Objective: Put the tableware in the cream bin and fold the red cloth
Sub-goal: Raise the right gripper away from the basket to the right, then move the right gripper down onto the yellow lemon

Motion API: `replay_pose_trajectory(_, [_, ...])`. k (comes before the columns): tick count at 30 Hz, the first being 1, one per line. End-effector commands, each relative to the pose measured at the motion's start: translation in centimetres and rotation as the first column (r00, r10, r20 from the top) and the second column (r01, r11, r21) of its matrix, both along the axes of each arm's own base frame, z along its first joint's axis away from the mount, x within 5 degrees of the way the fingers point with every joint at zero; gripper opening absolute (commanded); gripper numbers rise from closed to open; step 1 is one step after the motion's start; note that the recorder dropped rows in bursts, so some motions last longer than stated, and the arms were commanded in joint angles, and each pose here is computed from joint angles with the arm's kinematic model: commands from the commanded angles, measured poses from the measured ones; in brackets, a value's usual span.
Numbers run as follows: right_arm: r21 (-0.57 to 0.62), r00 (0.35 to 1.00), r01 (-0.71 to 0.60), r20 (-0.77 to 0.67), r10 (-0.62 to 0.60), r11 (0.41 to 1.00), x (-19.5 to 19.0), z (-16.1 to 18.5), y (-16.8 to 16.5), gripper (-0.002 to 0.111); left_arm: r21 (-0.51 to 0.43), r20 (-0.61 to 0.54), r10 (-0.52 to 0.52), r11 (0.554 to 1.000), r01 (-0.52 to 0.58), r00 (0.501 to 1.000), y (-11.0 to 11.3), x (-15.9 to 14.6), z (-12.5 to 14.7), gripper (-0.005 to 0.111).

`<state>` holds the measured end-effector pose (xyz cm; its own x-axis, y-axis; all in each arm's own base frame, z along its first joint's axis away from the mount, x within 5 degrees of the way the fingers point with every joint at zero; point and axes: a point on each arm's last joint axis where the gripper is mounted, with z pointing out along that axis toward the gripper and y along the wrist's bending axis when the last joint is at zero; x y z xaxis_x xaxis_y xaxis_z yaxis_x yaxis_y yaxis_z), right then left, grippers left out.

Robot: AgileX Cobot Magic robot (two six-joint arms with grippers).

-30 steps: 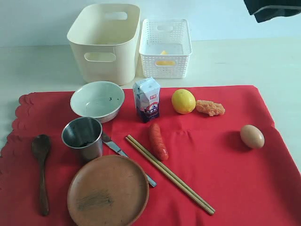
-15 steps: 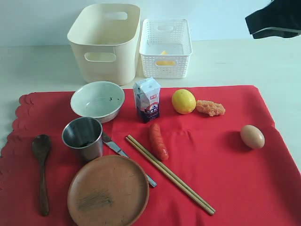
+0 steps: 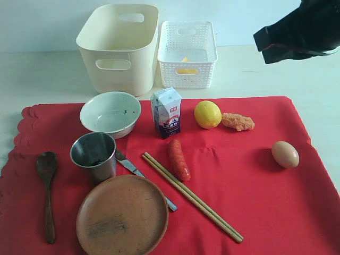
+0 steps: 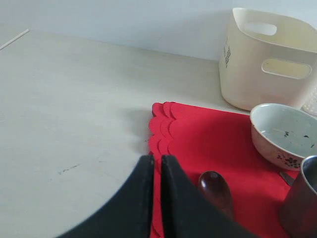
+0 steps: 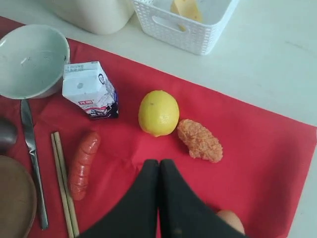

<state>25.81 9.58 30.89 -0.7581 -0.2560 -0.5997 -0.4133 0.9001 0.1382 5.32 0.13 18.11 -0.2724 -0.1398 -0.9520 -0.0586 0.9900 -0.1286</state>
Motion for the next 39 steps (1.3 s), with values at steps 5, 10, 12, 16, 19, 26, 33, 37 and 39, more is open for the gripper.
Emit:
replay_pose_trajectory(5, [-0.013,0.999,-0.024,-0.048,0.023,1.000,0.8,-1.5,0.3,0.006,0.002,0.008,0.002,1.000,-0.002,1.000,0.0,0.0,0.0,0.008])
replay_pose_trajectory(10, [-0.014,0.998,-0.024,-0.063,0.024,1.000,1.0,-1.9,0.4,0.023,0.002,0.008,0.002,1.000,-0.002,1.000,0.0,0.0,0.0,0.008])
replay_pose_trajectory(12, [-0.017,0.997,-0.038,-0.062,0.037,0.999,1.0,-2.0,0.5,0.030,0.002,0.008,0.002,1.000,-0.002,1.000,0.0,0.0,0.0,0.008])
replay_pose_trajectory(16, [-0.021,0.997,-0.040,-0.072,0.039,0.999,1.2,-2.2,0.5,0.040,0.002,0.008,0.002,1.000,-0.002,1.000,0.0,0.0,0.0,0.008])
replay_pose_trajectory(19, [-0.023,0.996,-0.042,-0.078,0.040,0.999,1.3,-2.4,0.5,0.044,0.002,0.008,0.002,1.000,-0.002,1.000,0.0,0.0,0.0,0.008])
replay_pose_trajectory(26, [-0.007,0.993,-0.088,-0.082,0.087,0.996,2.0,-3.4,1.1,0.049,0.002,0.008,0.002,1.000,-0.002,1.000,0.0,0.0,0.0,0.008])
replay_pose_trajectory(33, [0.043,0.976,-0.194,-0.088,0.197,0.980,3.4,-5.6,2.4,0.051,0.002,0.008,0.002,1.000,-0.002,1.000,0.0,0.0,0.0,0.008])
replay_pose_trajectory(37, [0.040,0.968,-0.222,-0.112,0.225,0.974,4.2,-7.4,2.8,0.051,0.002,0.008,0.002,1.000,-0.002,1.000,0.0,0.0,0.0,0.008])
replay_pose_trajectory(39, [0.031,0.966,-0.230,-0.118,0.232,0.973,4.6,-8.2,2.9,0.051,0.002,0.008,0.002,1.000,-0.002,1.000,0.0,0.0,0.0,0.008])
